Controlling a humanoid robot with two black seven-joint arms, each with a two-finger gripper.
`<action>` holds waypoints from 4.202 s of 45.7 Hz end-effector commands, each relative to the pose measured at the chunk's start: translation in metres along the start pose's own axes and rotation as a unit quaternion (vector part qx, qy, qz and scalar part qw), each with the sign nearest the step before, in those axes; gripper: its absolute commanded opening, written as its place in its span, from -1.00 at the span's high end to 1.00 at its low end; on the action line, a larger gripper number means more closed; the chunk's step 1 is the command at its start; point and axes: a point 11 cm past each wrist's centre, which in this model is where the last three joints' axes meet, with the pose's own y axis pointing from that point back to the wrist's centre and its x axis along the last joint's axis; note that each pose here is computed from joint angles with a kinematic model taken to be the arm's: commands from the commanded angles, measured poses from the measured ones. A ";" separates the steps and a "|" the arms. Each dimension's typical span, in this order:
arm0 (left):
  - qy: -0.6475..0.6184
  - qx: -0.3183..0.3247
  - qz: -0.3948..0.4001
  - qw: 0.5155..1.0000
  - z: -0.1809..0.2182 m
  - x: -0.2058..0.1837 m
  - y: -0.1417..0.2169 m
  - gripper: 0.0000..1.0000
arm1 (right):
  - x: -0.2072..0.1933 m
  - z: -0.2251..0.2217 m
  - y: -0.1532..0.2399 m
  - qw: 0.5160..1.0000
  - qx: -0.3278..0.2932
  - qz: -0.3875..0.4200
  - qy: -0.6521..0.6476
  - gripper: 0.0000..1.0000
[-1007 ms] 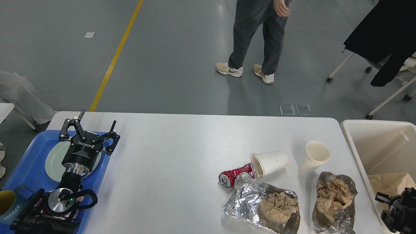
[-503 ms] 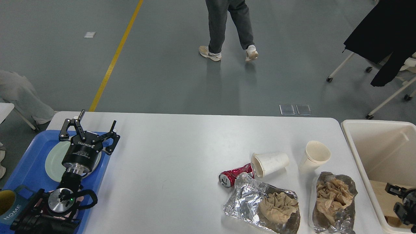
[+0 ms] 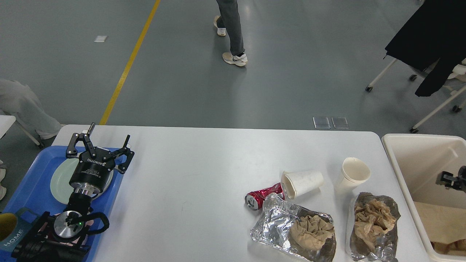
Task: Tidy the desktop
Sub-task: 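Lower the bag into the white bin and open the right gripper, then move the right gripper over the foil-wrapped food scraps, then lower the right gripper and grasp the foil package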
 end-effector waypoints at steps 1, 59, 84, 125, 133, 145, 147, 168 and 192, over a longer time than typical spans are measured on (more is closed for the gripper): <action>0.000 0.001 0.000 1.000 0.000 0.000 0.000 -0.93 | 0.018 -0.023 0.061 0.997 0.015 -0.029 0.071 -1.00; 0.000 0.001 0.000 1.000 0.000 0.000 0.000 -0.93 | -0.087 -0.245 0.291 0.905 0.273 -0.061 0.319 -1.00; 0.000 0.001 -0.001 1.000 0.000 0.000 0.000 -0.93 | -0.173 -0.342 0.233 0.874 0.348 -0.110 0.319 -0.95; 0.000 0.001 -0.001 1.000 0.000 0.000 0.000 -0.93 | -0.263 -0.321 0.169 0.718 0.296 0.020 0.630 -0.91; 0.000 0.001 -0.001 1.000 0.000 0.000 0.000 -0.93 | -0.279 -0.314 0.155 0.713 0.296 0.006 0.636 -0.86; 0.000 0.001 -0.001 1.000 0.000 0.000 0.000 -0.93 | -0.284 -0.320 0.146 0.720 0.297 0.006 0.628 -0.37; 0.000 0.001 -0.001 1.000 0.000 0.000 0.000 -0.94 | -0.284 -0.320 0.145 0.720 0.296 0.005 0.627 -0.23; 0.000 0.001 -0.001 1.000 0.000 0.000 0.000 -0.93 | -0.281 -0.314 0.140 0.734 0.288 -0.008 0.615 1.00; 0.000 0.001 -0.001 1.000 0.000 0.000 0.000 -0.93 | -0.261 -0.310 0.160 0.780 0.288 -0.048 0.553 1.00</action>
